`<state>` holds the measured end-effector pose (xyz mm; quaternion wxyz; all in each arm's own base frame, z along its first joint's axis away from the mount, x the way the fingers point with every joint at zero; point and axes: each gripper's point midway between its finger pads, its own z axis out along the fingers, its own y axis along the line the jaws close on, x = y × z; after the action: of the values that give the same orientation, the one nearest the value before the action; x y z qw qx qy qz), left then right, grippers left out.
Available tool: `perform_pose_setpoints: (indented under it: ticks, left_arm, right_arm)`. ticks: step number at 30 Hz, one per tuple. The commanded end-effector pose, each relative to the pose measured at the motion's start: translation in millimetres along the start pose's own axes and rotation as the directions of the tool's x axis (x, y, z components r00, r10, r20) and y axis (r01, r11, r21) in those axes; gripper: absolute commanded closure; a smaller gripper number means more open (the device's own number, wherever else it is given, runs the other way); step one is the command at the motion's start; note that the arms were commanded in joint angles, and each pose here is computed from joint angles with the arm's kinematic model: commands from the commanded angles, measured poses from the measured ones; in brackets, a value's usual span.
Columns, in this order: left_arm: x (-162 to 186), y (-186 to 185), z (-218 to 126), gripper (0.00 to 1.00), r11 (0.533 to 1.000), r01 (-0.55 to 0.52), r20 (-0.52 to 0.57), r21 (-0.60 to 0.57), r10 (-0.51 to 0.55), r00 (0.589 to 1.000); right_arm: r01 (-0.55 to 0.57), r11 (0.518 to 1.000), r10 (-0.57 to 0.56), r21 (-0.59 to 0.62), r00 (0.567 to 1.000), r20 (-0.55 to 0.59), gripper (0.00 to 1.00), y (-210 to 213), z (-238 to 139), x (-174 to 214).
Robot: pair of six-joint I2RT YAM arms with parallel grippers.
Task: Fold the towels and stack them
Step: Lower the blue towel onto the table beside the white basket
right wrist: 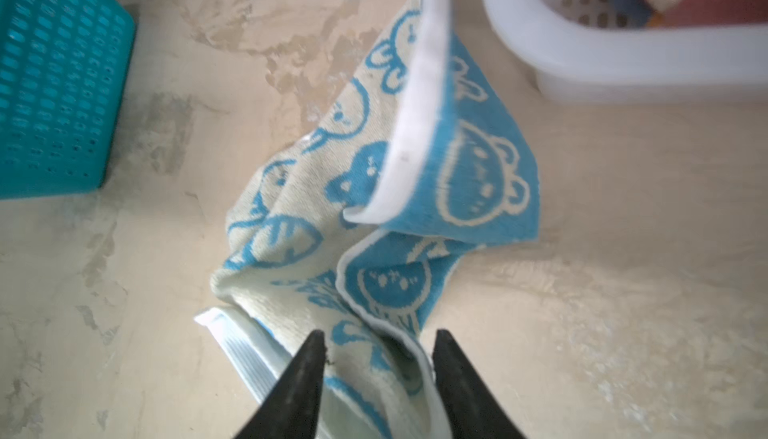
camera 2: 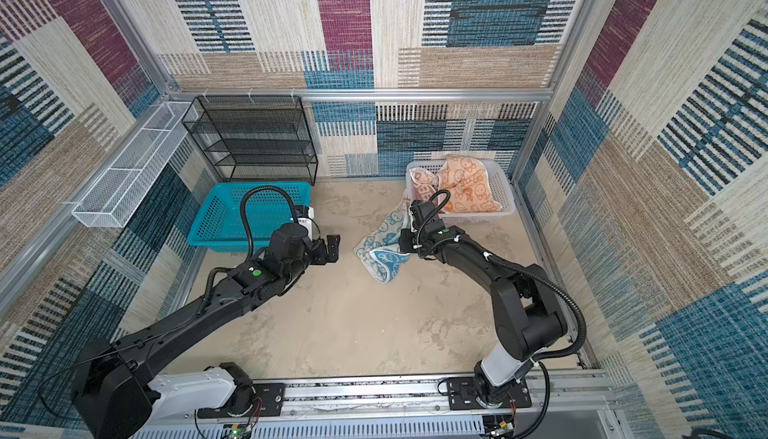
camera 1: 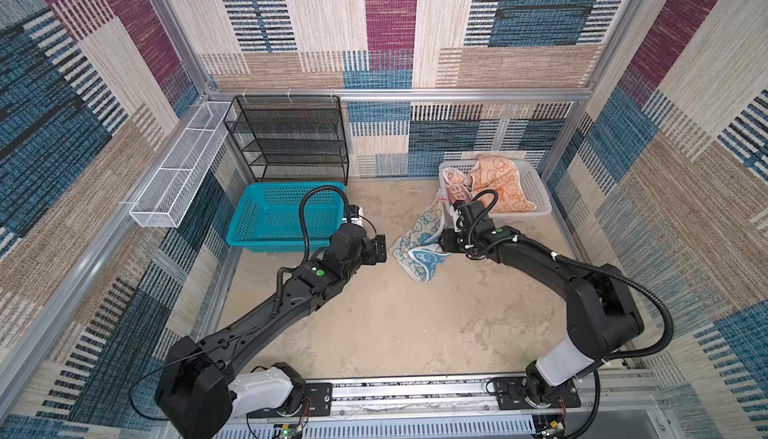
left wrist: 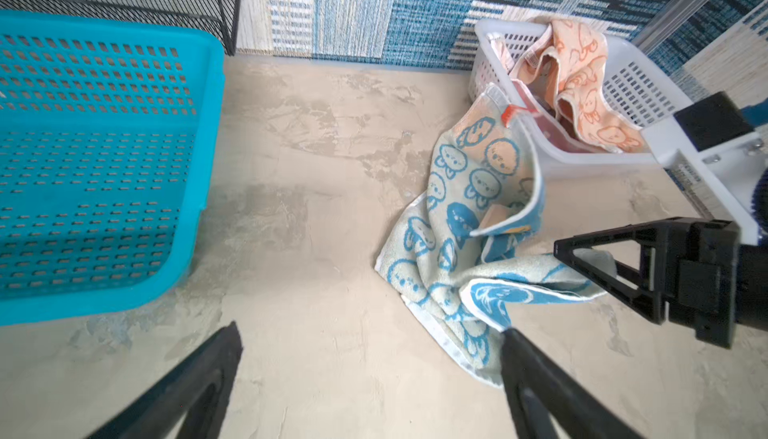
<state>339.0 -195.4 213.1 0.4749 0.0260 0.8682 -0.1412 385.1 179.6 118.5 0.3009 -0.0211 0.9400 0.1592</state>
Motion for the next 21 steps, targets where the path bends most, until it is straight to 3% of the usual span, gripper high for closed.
perform_pose_setpoints:
  ticks: [1,5,9,13,17,21]
  left_arm:
    - [10,-5,6,0.01,0.999,0.040,-0.032,0.030,-0.039,0.999]
    - [24,-6,11,0.01,0.998,0.048,-0.074,0.037,-0.046,0.996]
    - [26,-3,8,0.01,0.997,0.067,-0.063,0.037,-0.065,0.996]
    - [21,-6,2,0.01,0.994,0.088,-0.048,0.063,-0.085,0.995]
    - [23,-4,-5,0.01,0.991,0.115,-0.044,0.071,-0.112,0.993]
    - [29,3,-8,0.01,0.993,0.111,-0.049,0.051,-0.109,0.993]
  right_arm:
    - [0.009,0.998,-0.015,0.063,0.995,0.103,0.38,-11,-18,-18]
    - [0.004,1.000,-0.007,0.022,0.991,0.134,0.12,-1,-45,-18]
    - [0.042,0.999,-0.039,-0.023,0.994,0.105,0.00,31,-47,-10]
    - [0.060,0.997,-0.058,-0.047,0.997,0.046,0.00,55,-21,4]
    - [0.082,0.996,-0.082,-0.026,0.997,0.005,0.09,70,6,16]
    - [0.141,0.989,-0.139,0.053,0.989,-0.044,0.13,77,30,30]
